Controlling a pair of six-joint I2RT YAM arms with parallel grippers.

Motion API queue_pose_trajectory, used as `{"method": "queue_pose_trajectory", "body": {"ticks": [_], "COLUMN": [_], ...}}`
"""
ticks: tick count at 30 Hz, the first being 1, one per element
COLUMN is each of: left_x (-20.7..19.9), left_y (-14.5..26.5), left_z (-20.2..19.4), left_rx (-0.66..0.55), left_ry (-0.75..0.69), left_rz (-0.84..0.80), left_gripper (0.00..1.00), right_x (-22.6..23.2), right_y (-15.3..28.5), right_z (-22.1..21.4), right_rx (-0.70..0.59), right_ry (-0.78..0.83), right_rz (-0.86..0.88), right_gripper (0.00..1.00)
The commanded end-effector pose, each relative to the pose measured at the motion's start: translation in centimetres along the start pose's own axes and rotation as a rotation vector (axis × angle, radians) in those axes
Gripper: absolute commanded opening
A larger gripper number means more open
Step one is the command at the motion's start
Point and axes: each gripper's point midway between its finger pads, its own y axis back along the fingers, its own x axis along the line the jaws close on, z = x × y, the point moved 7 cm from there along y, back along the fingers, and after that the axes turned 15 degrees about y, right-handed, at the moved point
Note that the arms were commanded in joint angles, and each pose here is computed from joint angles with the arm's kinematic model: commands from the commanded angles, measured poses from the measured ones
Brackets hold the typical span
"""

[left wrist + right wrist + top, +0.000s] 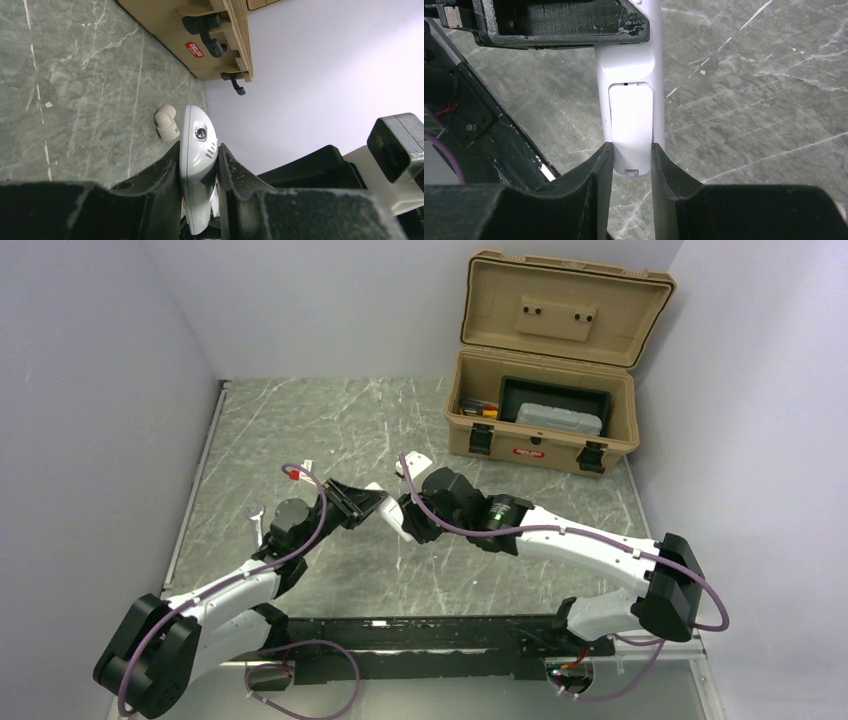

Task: Load the batteries into the remote control
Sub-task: Load the battery cover into the remote control.

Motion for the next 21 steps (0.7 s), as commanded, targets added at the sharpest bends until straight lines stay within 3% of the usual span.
{"method": "queue_pose_trajectory", "body": {"ticks": [1,12,21], "left_x": [-2.90,-2.72,-2.49], "left_y": [-0.35,-0.31,-0.43], "left_z": [-0.30,-0.34,-0.42], "left_rx": [0.024,0.027,0.035], "left_ry": [-0.012,0.003,0.026], "left_rz": [-0.124,-0.127,-0.129], "left_gripper": [0.00,0.00,0.00], "right_x": [-0.14,-0.20,-0.19], "right_y": [0.26,0.56,0.89], "right_z": [2.22,2.16,2.13], "right_rx": [-0.063,-0.067,-0.085], "right_ry": [-0.010,-0.011,-0.011], "right_rz": [-0.021,-0.023,-0.022], "right_gripper": [0.30,0.38,0.34]}}
